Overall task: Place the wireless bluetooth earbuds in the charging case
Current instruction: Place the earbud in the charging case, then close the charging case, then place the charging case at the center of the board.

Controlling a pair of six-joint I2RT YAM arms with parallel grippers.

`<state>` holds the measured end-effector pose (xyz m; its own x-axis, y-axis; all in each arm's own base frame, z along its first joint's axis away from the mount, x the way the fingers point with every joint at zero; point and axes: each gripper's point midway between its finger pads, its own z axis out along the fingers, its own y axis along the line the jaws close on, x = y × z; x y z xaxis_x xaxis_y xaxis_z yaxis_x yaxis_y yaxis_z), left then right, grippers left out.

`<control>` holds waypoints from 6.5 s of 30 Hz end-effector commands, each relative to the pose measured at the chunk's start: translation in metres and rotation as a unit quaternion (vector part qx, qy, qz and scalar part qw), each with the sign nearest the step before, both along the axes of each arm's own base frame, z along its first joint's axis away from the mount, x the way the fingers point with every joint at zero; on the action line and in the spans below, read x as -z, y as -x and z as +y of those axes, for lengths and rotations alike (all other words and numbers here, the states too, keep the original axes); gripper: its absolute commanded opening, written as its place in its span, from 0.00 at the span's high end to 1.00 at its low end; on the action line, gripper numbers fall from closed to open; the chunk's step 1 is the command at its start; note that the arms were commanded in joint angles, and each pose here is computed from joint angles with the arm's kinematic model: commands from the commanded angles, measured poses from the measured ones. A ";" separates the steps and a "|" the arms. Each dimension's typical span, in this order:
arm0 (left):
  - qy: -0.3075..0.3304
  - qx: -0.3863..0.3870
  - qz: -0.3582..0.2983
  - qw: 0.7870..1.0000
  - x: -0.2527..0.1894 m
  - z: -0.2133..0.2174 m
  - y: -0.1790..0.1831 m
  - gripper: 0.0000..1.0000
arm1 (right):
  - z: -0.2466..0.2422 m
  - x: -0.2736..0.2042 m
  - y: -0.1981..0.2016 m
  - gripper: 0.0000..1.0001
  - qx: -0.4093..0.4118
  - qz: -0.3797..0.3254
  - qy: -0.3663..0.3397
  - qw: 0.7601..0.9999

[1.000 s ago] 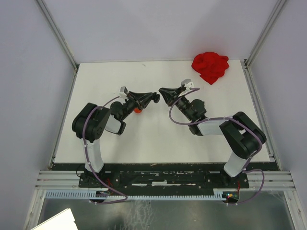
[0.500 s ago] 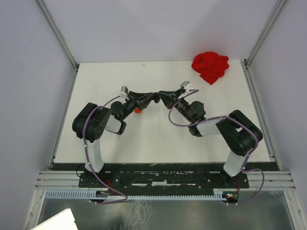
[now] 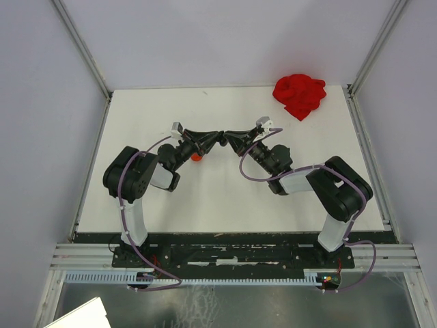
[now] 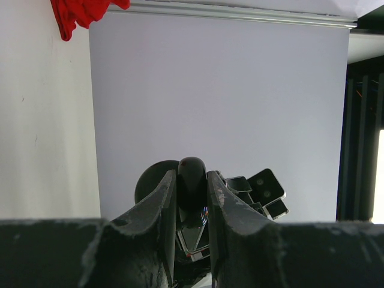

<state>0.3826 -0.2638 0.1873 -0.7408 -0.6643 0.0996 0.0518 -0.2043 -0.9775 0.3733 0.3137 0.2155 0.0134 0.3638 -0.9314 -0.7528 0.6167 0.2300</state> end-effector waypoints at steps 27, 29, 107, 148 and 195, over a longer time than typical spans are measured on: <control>0.041 0.022 -0.066 0.997 -0.043 -0.001 0.012 0.97 | -0.004 0.004 0.001 0.99 0.003 -0.001 -0.009 1.000; 0.043 0.023 -0.067 0.997 -0.044 -0.001 0.012 0.97 | -0.004 0.005 0.000 0.99 0.003 0.002 -0.010 1.000; -0.164 -0.165 0.173 0.957 0.045 0.026 -0.005 0.97 | 0.003 0.076 0.013 0.01 0.154 0.079 0.280 0.944; -0.164 -0.139 0.148 0.965 0.037 0.015 -0.007 0.97 | -0.050 0.083 -0.004 0.01 0.307 0.054 0.387 0.868; -0.392 -0.137 0.083 0.906 0.137 -0.028 -0.048 0.92 | -0.125 0.032 0.024 0.00 0.315 0.187 0.238 0.900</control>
